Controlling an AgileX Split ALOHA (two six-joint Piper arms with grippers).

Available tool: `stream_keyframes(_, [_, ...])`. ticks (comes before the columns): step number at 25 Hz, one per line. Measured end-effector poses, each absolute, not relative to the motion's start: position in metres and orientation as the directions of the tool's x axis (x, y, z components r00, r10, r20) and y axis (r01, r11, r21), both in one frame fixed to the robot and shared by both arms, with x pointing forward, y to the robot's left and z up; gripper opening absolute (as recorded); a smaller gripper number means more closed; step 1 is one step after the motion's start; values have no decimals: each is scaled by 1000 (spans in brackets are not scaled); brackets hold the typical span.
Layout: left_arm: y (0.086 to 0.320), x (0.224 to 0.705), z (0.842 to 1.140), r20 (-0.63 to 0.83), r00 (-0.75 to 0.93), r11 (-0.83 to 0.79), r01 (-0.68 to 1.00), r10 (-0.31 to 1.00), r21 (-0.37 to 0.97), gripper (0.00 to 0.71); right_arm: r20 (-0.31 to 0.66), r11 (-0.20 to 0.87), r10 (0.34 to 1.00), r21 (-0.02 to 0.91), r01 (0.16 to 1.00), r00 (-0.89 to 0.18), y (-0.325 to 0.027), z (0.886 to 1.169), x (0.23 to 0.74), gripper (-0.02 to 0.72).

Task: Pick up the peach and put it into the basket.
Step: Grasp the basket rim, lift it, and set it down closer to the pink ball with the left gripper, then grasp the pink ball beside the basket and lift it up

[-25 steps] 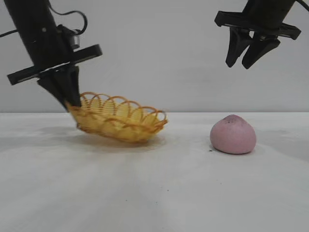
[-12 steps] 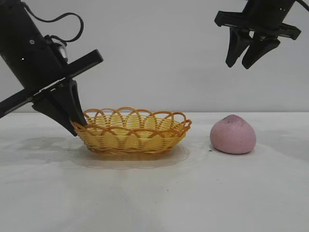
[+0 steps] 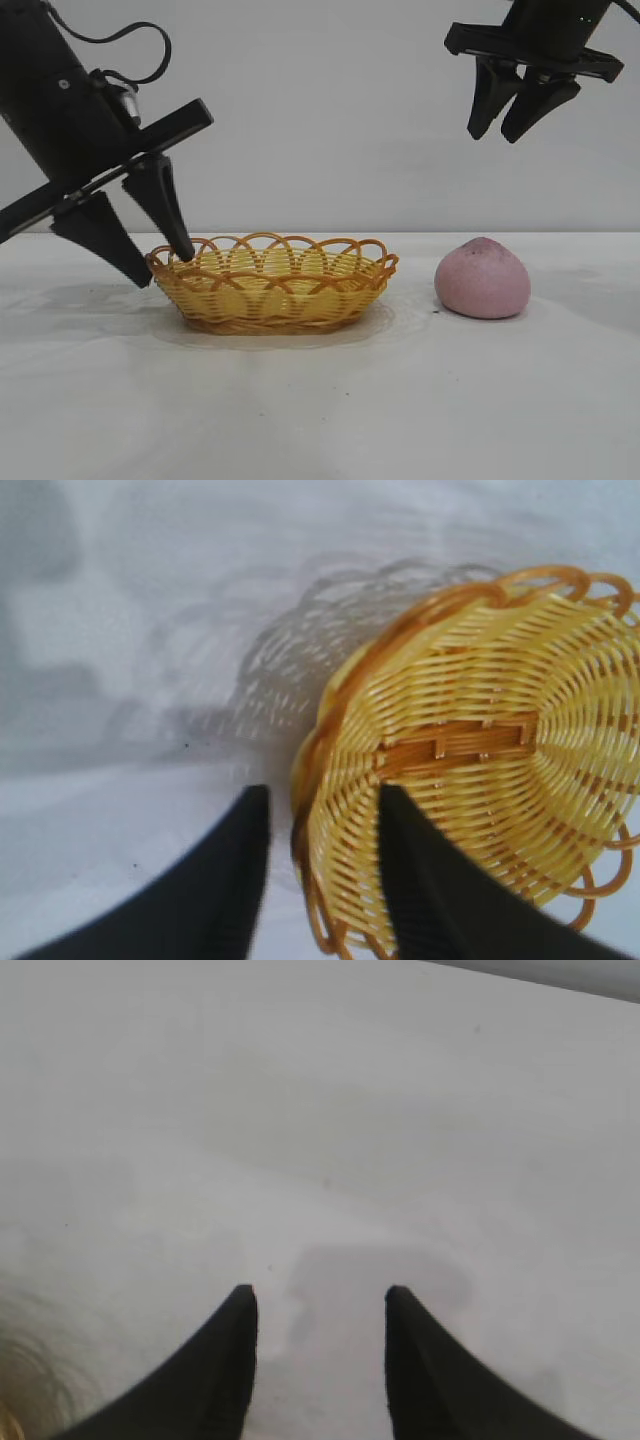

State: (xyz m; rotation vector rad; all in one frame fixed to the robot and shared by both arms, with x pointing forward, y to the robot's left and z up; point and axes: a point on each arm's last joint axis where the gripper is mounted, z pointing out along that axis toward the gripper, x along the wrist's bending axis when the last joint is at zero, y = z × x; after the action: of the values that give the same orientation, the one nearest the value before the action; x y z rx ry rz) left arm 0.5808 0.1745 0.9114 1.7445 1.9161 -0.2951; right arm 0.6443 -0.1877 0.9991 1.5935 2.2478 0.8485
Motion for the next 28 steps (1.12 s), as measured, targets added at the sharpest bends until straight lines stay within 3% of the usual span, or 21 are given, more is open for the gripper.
stream_keyframes(3, [174,579,914,-516,-17,130,975,857,182,363,121,229,923,593,772,-366,-188,999,644,259])
stream_keyframes(4, [175,579,916,-510,-5,120,974,860,192,405,121,229,923,593,772,-366,-188,999,644,259])
stream_keyframes(7, [178,578,930,-508,18,116,966,861,231,389,121,234,920,591,772,-372,-185,999,643,259])
stream_keyframes(11, [204,581,950,-452,66,92,944,890,318,389,122,247,914,589,769,-387,-179,999,641,259])
stream_keyframes(17, [258,584,946,-99,143,-100,930,985,354,389,122,249,913,588,769,-389,-178,999,641,259])
stream_keyframes(22, [281,585,951,71,76,-96,929,995,359,389,125,253,911,581,773,-392,-177,998,640,259])
stream_keyframes(25, [282,579,980,67,52,-76,900,996,430,389,127,256,910,574,778,-394,-177,998,639,259])
stream_keyframes(28, [283,558,1032,44,32,-51,835,999,548,389,129,258,910,570,780,-395,-177,998,639,259])
